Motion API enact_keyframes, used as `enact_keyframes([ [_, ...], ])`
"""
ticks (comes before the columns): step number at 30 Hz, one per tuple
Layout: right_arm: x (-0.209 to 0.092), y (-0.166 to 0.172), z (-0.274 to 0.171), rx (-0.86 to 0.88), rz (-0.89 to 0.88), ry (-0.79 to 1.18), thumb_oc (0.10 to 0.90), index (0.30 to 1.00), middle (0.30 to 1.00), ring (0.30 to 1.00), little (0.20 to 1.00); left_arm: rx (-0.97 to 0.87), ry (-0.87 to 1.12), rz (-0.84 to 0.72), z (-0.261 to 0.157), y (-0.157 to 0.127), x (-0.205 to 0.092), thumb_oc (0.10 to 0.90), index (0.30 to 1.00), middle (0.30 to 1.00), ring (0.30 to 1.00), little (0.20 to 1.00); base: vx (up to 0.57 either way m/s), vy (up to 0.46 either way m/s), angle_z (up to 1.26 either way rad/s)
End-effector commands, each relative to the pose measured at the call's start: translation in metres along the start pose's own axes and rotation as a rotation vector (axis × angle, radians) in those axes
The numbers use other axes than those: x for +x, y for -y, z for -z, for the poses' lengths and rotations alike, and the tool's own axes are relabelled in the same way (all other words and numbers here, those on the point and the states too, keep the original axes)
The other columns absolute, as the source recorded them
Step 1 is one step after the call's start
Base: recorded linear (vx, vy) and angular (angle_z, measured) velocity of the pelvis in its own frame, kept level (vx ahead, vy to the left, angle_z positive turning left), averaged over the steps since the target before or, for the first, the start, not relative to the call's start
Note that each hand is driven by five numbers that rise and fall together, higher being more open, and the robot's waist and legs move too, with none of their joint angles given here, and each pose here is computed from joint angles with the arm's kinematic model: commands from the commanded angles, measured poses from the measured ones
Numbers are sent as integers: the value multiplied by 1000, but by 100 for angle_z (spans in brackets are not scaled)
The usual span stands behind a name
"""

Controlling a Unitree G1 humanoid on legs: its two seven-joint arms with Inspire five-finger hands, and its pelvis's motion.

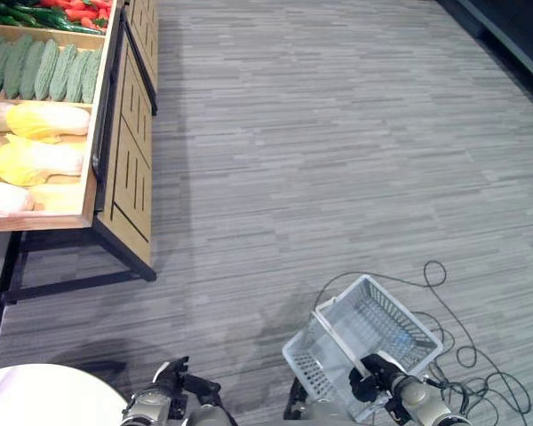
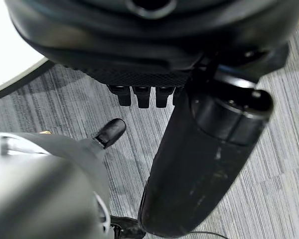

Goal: Get the vegetables into the basket

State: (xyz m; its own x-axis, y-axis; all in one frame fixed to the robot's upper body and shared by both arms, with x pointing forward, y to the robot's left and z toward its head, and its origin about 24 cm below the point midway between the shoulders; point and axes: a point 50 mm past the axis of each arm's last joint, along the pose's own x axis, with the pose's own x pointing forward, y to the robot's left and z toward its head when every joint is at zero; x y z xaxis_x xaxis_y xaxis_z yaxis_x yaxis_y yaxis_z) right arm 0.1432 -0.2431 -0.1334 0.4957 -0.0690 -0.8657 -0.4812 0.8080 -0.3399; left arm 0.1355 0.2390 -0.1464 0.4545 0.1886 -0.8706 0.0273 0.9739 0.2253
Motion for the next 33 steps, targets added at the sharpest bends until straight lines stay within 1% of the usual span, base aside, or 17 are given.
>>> enact_keyframes([
  [1,-1,21,-23,1,50,118,400,300,300,300,300,-15,22,-33,-10,-7,2,900,1000,1000,1000,1000,-104,-154,14],
  [4,-1,22,-24,-8,55,122,400,300,300,300,300,-37,19,-33,-9,-6,2,900,1000,1000,1000,1000,-42,-112,19],
  [9,0,32,-36,-49,70,147,400,300,300,300,300,-76,51,4,-15,7,2,900,1000,1000,1000,1000,-73,-44,-9],
  [13,2,28,-35,-23,70,138,400,300,300,300,300,-54,21,22,-5,13,1,900,1000,1000,1000,1000,13,95,-51],
  [15,2,27,-34,-23,67,136,400,300,300,300,300,-55,17,21,-4,13,1,900,1000,1000,1000,1000,51,106,-5],
  [18,2,23,-35,-5,64,139,400,300,300,300,300,2,22,22,-4,11,1,900,1000,1000,1000,1000,32,126,-7],
  [20,2,23,-36,-8,64,141,400,300,300,300,300,9,36,12,-8,8,1,900,1000,1000,1000,1000,-5,97,-8],
  [33,7,9,-24,43,39,70,400,300,300,300,300,4,25,-21,-6,-3,1,900,1000,1000,1000,1000,24,85,-9],
])
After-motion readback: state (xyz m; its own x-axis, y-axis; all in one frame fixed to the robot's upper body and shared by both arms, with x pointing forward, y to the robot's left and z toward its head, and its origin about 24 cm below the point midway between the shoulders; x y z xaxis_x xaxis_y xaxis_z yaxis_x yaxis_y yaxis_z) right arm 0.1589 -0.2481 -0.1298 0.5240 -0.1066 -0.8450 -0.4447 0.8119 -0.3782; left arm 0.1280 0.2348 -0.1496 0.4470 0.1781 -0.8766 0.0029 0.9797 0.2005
